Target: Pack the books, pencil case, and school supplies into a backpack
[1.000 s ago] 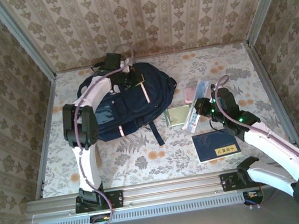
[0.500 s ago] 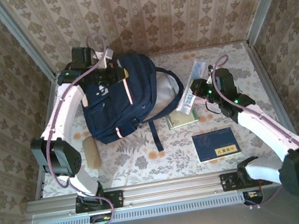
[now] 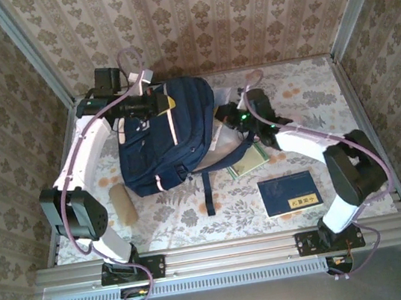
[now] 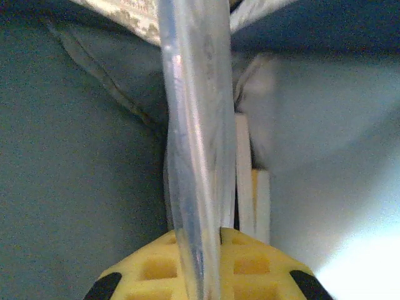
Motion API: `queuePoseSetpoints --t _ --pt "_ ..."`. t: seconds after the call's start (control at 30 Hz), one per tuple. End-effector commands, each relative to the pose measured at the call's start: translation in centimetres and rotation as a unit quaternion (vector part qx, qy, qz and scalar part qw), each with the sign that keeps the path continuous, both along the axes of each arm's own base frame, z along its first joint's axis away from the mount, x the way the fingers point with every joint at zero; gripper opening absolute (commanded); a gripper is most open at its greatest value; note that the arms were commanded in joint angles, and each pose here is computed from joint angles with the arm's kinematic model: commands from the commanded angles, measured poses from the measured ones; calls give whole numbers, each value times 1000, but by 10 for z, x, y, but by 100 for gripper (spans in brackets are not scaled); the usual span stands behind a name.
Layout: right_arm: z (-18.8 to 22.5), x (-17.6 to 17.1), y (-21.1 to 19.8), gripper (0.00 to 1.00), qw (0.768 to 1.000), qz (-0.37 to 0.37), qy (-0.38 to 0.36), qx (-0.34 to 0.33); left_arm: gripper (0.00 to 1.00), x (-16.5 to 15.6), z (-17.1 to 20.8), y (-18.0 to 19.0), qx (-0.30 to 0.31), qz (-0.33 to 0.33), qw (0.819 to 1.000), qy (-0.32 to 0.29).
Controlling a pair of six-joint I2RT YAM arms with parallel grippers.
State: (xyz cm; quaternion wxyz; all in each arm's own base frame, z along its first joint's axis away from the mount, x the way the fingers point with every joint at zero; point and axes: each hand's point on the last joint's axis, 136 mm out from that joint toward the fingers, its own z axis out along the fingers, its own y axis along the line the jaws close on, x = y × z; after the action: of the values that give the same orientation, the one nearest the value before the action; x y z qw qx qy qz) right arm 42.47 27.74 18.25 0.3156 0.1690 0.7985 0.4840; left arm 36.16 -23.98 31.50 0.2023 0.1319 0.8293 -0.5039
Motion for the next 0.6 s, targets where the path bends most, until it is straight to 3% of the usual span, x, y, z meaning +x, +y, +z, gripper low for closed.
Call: queuePoseSetpoints --t 0.0,0.03,0.17,0.27,0.47,0.57 --pt "28 14 39 1 996 -37 -32 81 0 -15 65 -6 -66 -44 992 -97" --pt "21 14 53 3 996 -35 -24 77 0 -14 65 -6 -68 -44 992 -96" --pt "-16 13 104 49 999 9 16 44 0 -10 65 -3 -72 -39 992 -94" --pt "-30 13 97 68 999 5 25 47 0 -2 65 2 -77 -26 993 -88" --pt "-17 -7 65 82 996 49 -21 -76 0 5 63 3 -78 -17 993 -83" --pt "-6 -19 54 84 992 80 -35 -95 0 14 60 8 -70 -2 994 -79"
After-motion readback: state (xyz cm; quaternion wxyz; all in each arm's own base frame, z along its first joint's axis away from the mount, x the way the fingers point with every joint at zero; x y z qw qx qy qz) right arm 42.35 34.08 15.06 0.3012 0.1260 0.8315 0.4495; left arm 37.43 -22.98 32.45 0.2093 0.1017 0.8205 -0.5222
